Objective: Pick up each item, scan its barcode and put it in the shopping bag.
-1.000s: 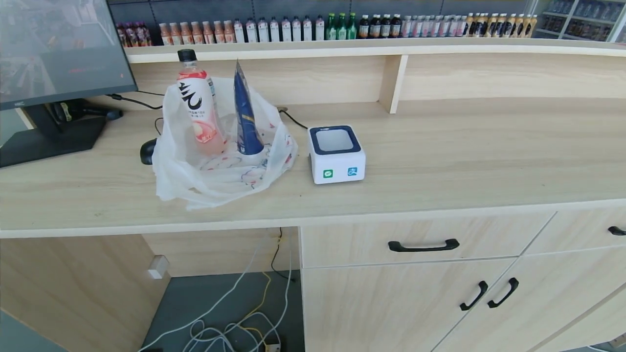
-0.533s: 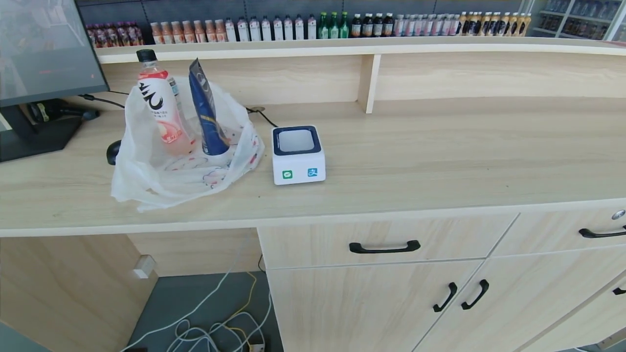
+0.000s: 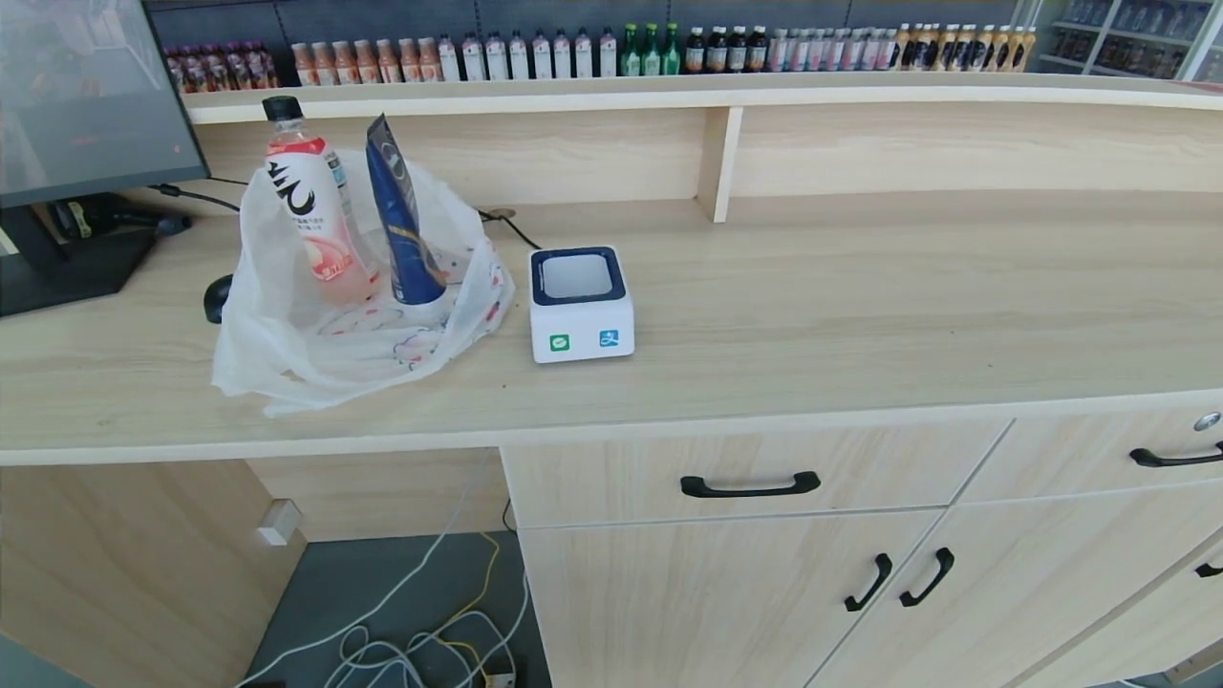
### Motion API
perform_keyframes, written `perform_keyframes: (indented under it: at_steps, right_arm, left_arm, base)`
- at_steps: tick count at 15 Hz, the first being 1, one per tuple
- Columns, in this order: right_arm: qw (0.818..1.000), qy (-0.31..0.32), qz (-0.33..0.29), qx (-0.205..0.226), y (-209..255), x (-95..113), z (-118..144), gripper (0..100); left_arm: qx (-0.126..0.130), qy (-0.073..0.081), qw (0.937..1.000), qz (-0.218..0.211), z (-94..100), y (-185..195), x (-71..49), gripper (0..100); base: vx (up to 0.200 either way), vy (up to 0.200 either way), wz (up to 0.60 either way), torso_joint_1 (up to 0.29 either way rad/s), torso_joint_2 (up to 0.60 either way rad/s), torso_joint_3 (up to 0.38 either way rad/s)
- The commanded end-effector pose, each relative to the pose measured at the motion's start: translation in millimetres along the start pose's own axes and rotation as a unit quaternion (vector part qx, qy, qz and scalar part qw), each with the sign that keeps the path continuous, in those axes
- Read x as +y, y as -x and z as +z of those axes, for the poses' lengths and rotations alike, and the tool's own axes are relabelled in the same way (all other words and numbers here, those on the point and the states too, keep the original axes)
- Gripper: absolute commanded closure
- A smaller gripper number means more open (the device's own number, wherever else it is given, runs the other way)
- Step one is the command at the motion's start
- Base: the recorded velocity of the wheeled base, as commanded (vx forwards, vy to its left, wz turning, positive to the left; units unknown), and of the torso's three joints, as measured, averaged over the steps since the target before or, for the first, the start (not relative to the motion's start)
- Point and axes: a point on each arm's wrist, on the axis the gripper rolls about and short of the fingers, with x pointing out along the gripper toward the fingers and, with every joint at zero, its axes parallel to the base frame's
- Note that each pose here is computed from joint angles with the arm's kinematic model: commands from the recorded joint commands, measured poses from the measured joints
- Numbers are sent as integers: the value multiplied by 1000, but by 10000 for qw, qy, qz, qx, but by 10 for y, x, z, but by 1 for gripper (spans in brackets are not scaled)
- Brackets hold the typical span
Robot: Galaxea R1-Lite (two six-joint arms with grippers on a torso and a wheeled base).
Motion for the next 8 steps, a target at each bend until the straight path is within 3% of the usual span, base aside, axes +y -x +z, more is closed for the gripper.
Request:
perform_keyframes:
  at_steps: [1,8]
  right_arm:
    - [10000,-4,10,5,-1,-1,1,0]
    - [10000,50,10,5,-1,-1,1,0]
  left_arm:
    - [-1,-21,10000,5,0,0,0,0]
    - [-1,-21,10000,5,0,0,0,0]
  base:
    - [0,0,0,0,0,0]
    - [0,0,0,0,0,0]
